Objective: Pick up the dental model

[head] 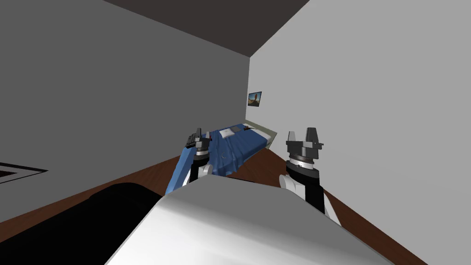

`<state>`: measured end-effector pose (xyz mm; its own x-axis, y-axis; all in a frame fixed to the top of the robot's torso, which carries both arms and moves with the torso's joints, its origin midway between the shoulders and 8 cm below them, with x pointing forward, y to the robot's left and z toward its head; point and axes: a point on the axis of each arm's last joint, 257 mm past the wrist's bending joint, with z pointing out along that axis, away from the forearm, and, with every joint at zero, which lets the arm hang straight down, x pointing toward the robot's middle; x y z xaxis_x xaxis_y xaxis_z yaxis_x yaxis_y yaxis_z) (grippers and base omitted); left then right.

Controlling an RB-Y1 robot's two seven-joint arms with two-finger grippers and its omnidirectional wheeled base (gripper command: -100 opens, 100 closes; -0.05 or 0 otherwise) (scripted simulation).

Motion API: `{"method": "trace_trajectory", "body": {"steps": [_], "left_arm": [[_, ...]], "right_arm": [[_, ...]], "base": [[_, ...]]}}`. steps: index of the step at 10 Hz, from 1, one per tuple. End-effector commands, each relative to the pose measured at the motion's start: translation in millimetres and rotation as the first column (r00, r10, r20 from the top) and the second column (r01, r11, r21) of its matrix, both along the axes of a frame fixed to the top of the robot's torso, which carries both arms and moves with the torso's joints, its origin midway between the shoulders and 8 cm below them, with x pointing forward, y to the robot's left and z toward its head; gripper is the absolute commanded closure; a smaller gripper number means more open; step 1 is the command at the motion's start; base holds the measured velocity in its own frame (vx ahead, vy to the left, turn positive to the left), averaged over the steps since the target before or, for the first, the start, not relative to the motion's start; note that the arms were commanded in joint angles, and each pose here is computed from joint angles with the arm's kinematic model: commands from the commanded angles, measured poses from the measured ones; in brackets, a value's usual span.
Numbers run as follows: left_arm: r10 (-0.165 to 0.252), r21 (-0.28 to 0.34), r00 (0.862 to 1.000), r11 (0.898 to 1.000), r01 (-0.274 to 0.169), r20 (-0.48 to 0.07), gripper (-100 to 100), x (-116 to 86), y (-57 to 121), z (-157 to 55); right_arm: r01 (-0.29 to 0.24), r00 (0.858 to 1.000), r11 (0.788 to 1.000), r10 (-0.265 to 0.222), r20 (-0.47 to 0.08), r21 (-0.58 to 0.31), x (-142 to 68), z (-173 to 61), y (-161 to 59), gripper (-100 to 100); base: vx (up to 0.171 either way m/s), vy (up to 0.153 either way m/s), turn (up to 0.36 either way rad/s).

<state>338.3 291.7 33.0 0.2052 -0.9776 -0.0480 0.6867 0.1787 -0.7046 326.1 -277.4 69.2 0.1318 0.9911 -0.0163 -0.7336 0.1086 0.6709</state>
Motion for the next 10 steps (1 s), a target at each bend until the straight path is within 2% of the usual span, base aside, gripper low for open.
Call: {"method": "trace_trajectory", "body": {"steps": [1, 3, 4, 7, 8, 10], "left_arm": [[-0.022, 0.014, 0.999, 1.000, 0.023, -0.035, -100, 7.4, -4.1, -10.5], [-0.045, 0.019, 0.995, 0.999, 0.047, -0.086, -100, 17.8, -7.9, -27.5], [-0.068, 0.014, 0.985, 0.997, 0.071, -0.158, -100, 31.2, -11.3, -52.9], [-0.102, -0.011, 0.952, 0.995, 0.103, -0.290, -100, 52.1, -16.4, -102.6], [-0.101, -0.012, 0.949, 0.995, 0.102, -0.297, -100, 53.0, -15.8, -106.5], [-0.121, -0.036, 0.909, 0.993, 0.116, -0.398, -100, 65.1, -19.0, -147.9]], "right_arm": [[0.000, 1.000, 1.000, 0.000, 0.000, 0.000, 0.0, 0.0, 0.0, 0], [0.000, 1.000, 1.000, 0.000, 0.000, 0.000, 0.0, 0.0, 0.0, 0], [0.000, 1.000, 1.000, 0.000, 0.000, 0.000, 0.0, 0.0, 0.0, 0], [0.000, 1.000, 1.000, 0.000, 0.000, 0.000, 0.0, 0.0, -0.1, 0], [0.000, 1.000, 1.000, 0.000, 0.000, 0.000, 0.0, 0.0, -0.1, 0], [0.000, 1.000, 1.000, 0.000, 0.000, 0.000, 0.0, 0.0, 0.0, 0]], "base": [[0.031, 0.024, 0.060], [0.051, 0.047, 0.051], [0.100, 0.091, 0.094], [0.105, 0.095, 0.062], [0.054, 0.059, 0.018], [0.072, 0.045, 0.046]]}}
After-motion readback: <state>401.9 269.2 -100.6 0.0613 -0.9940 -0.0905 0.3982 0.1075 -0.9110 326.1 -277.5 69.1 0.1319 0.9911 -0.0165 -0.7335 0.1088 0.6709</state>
